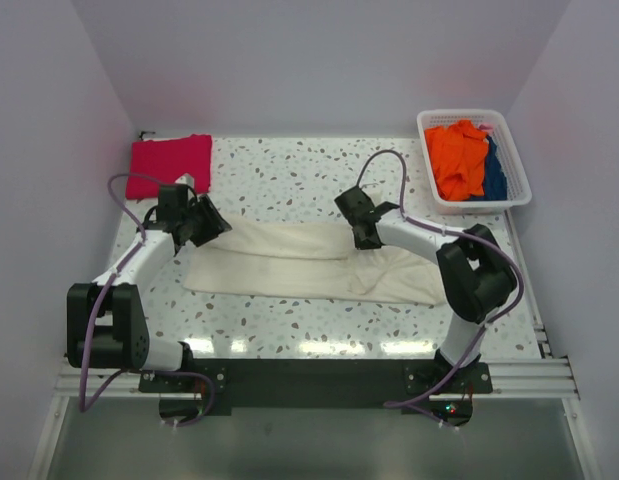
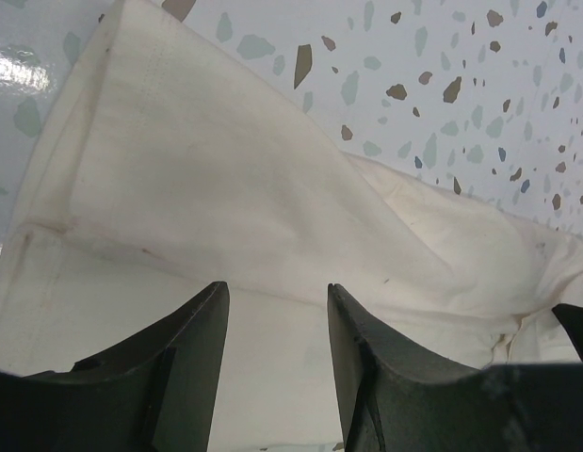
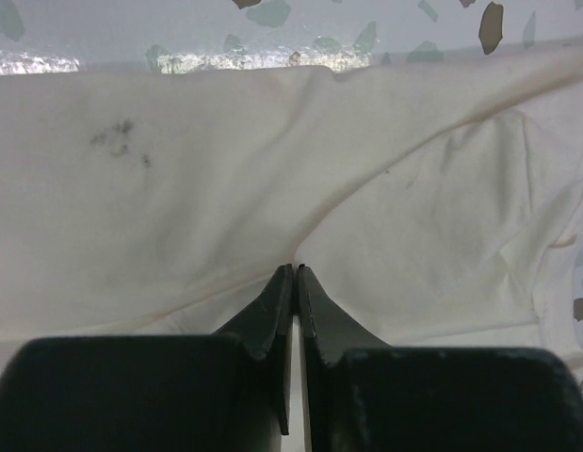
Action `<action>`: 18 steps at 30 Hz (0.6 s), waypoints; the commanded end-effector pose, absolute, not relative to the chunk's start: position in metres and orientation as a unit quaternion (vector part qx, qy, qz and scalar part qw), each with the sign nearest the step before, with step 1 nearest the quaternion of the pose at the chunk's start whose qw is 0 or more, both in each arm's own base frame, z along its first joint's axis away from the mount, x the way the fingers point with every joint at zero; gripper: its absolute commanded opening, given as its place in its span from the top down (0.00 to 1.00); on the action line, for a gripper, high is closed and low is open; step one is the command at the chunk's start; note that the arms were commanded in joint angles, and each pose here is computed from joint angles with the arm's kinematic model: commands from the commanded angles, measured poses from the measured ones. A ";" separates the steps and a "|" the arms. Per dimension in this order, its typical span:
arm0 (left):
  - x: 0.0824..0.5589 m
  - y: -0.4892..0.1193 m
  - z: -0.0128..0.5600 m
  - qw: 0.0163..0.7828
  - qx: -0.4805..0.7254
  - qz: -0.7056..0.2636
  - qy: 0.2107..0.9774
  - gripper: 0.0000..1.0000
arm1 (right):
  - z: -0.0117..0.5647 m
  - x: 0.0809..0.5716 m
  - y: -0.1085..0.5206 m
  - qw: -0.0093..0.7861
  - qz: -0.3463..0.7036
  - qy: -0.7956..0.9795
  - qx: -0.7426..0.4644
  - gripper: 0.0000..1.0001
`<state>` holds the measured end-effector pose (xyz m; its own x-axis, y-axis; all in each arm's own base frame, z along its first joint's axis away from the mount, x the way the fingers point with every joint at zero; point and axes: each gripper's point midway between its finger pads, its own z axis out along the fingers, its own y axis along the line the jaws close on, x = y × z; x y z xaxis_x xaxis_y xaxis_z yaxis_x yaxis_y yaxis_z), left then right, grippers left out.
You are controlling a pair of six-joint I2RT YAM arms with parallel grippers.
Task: Fold and stack the t-shirts
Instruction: Fold the tshirt
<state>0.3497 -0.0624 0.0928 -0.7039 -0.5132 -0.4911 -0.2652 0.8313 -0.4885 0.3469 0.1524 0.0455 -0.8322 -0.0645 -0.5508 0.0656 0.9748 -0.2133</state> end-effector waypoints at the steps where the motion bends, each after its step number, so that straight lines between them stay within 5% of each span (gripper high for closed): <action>1: 0.352 -0.067 0.104 0.338 -0.195 -0.207 0.897 0.49 | 0.072 0.341 0.138 0.314 -0.124 0.941 0.022 0.98; 11: 0.347 -0.072 0.102 0.333 -0.191 -0.223 0.896 0.49 | 0.096 0.282 0.088 0.325 -0.148 0.932 0.068 1.00; 18: 0.344 -0.076 0.099 0.327 -0.187 -0.234 0.897 0.49 | 0.088 0.251 0.061 0.307 -0.166 0.931 0.105 0.91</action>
<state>0.3392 -0.0707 0.0848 -0.7317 -0.5062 -0.4565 -0.2478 0.8214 -0.5137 0.2631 0.0808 0.0870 -0.8017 0.0449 -0.5960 0.2138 0.9527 -0.2158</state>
